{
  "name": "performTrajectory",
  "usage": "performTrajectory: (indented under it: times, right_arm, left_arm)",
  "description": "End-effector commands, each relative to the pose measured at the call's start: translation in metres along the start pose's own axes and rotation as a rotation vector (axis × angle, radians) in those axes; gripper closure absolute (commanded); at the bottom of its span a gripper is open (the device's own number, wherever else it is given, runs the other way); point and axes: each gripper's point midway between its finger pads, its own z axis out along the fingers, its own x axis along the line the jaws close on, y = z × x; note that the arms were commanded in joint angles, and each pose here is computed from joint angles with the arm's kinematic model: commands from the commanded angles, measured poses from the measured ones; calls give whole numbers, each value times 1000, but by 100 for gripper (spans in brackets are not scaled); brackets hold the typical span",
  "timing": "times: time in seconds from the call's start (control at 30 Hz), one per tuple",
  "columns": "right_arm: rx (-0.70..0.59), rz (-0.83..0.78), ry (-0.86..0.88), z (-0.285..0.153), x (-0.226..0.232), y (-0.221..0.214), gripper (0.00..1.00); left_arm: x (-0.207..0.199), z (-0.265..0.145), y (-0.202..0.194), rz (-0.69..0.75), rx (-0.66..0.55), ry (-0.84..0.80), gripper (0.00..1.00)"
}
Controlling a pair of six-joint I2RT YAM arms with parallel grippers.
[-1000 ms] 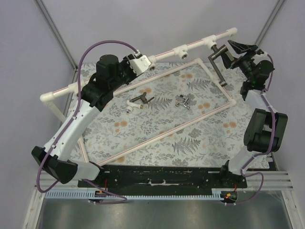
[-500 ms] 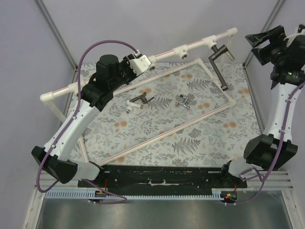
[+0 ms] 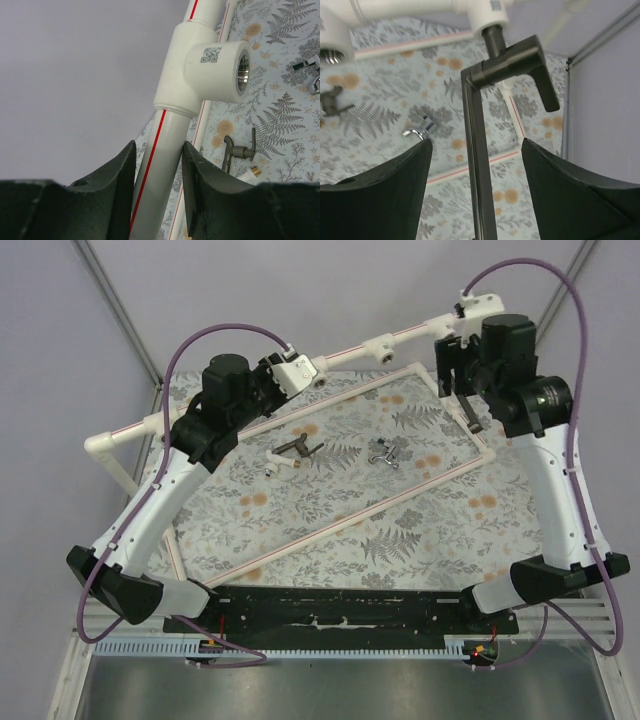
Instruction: Install the water faucets
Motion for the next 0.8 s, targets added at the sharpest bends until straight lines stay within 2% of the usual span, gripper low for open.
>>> performTrajectory:
  times: [0.0,0.1,0.3,0.4,0.57,0.63,0.77]
  right_arm:
    - [192,-248,-150,7,-13,-41,21]
    - [215,-274,-112,19,4,-44,23]
    - [284,-321,-183,54,2,-59,32]
    - [292,-316,-181,62,4,-59,54]
    - [202,-234,-63,51,23,-34,87]
    - [157,-161,-1,44,28,-21,94]
    - [92,62,205,30,38,1,96]
  left_arm:
    - [-56,1,-65,-130,250,-163,95]
    - [-56,0,-65,-131,250,-164,94]
    - [-57,-1,-64,-131,243,-165,95]
    - [-56,-3,-65,-130,244,-161,94]
    - [-58,-3,-67,-126,244,-159,94]
    - [-56,-2,-69,-120,251,-152,95]
    - [-56,-3,-76,-105,271,-136,94]
